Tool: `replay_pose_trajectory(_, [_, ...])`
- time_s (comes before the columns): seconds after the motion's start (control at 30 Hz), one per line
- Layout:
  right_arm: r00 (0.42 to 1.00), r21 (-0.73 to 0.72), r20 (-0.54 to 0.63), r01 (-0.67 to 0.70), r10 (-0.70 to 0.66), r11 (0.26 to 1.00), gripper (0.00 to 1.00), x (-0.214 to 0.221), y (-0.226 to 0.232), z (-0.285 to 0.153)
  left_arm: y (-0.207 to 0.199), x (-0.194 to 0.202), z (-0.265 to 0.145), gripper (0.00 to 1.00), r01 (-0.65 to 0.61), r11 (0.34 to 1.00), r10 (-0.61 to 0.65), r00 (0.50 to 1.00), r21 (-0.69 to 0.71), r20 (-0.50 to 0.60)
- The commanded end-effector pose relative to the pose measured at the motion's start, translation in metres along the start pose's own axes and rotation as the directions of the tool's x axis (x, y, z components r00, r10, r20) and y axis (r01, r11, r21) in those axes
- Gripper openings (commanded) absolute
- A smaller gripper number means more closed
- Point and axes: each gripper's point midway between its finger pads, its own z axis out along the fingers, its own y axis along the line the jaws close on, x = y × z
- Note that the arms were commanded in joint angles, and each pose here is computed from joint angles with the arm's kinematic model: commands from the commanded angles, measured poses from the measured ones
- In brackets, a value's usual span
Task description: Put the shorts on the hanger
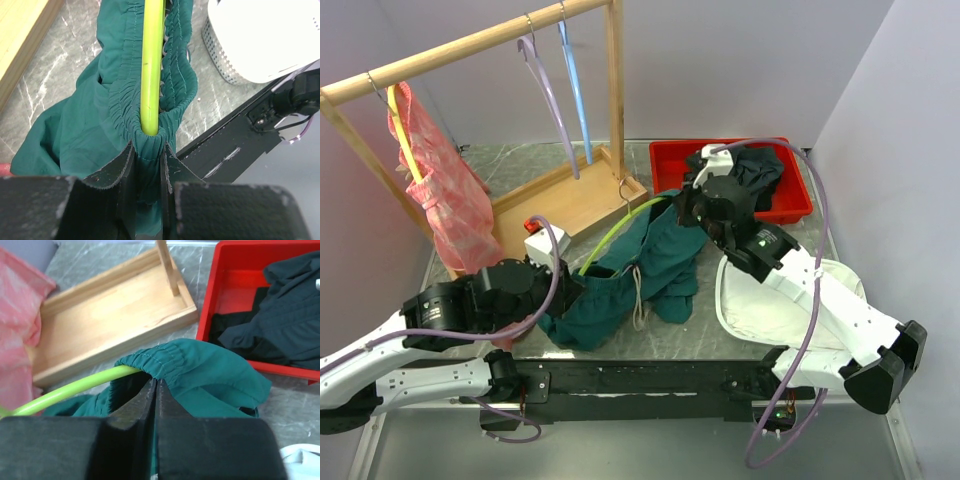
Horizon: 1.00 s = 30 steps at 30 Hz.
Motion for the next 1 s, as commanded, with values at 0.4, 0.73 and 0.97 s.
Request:
replay_pose_trajectory(0.4, [0.934,0.144,0.130,-0.351,0.334,0.925,0.70,-0.033,-0.112,0.021,-0.007,-0.059,-0.058,0.01,0.054,0.993,-0.072,0.982,0.103,0.175])
replay_pose_trajectory(0.73, [0.890,0.134,0.007,-0.453,0.456,0.881,0.70,0.027,-0.127,0.076,-0.015,-0.087,-0.098,0.01,0.040,0.974,-0.104,0.954,0.225,0.282])
replay_pose_trajectory(0.97, [0.867,0.027,-0.069,-0.493,0.493,0.870,0.68,0.047,-0.111,0.105,-0.019,-0.108,-0.125,0.01,0.029,0.959,-0.130,0.929,0.283,0.347])
